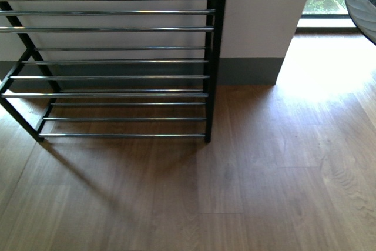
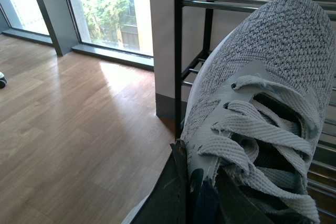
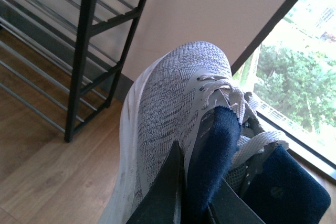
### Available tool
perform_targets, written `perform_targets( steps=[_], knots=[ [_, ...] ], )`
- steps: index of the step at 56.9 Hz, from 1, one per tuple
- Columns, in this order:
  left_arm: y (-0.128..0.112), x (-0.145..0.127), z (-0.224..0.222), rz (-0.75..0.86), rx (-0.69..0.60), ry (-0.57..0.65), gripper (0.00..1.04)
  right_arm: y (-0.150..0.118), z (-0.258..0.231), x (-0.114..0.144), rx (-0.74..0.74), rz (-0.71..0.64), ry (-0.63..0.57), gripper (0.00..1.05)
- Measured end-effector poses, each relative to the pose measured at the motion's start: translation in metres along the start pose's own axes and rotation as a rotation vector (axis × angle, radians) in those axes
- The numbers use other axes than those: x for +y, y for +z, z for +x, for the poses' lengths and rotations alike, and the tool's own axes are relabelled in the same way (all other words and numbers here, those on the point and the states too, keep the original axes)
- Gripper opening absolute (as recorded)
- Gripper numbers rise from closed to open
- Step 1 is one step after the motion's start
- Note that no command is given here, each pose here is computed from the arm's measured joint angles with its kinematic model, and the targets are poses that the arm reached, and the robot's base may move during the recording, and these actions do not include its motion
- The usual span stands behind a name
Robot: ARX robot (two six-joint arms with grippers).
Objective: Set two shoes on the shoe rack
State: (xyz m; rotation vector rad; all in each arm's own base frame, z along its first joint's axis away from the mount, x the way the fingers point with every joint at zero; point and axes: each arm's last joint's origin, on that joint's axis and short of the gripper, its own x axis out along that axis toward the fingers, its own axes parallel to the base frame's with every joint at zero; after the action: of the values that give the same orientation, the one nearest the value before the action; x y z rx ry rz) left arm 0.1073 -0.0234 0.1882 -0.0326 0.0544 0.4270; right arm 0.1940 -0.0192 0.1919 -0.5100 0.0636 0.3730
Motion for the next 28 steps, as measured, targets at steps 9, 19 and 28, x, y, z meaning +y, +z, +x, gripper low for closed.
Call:
perform_targets(
  steps=[9, 19, 28],
  knots=[
    [0.0, 0.0002, 0.0, 0.0, -0.001, 0.005, 0.02, 0.0003, -0.0002, 0.0002, -0.003, 0.0, 0.002, 0.01],
    [0.0001, 0.0005, -0.0001, -0.001, -0.002, 0.014, 0.02, 0.0012, 0.0004, 0.0015, -0.014, -0.001, 0.02, 0.01],
    [0.0001, 0.0003, -0.0001, -0.001, -0.001, 0.008, 0.02, 0.0009, 0.0004, 0.0012, -0.008, -0.002, 0.012, 0.01]
  ],
)
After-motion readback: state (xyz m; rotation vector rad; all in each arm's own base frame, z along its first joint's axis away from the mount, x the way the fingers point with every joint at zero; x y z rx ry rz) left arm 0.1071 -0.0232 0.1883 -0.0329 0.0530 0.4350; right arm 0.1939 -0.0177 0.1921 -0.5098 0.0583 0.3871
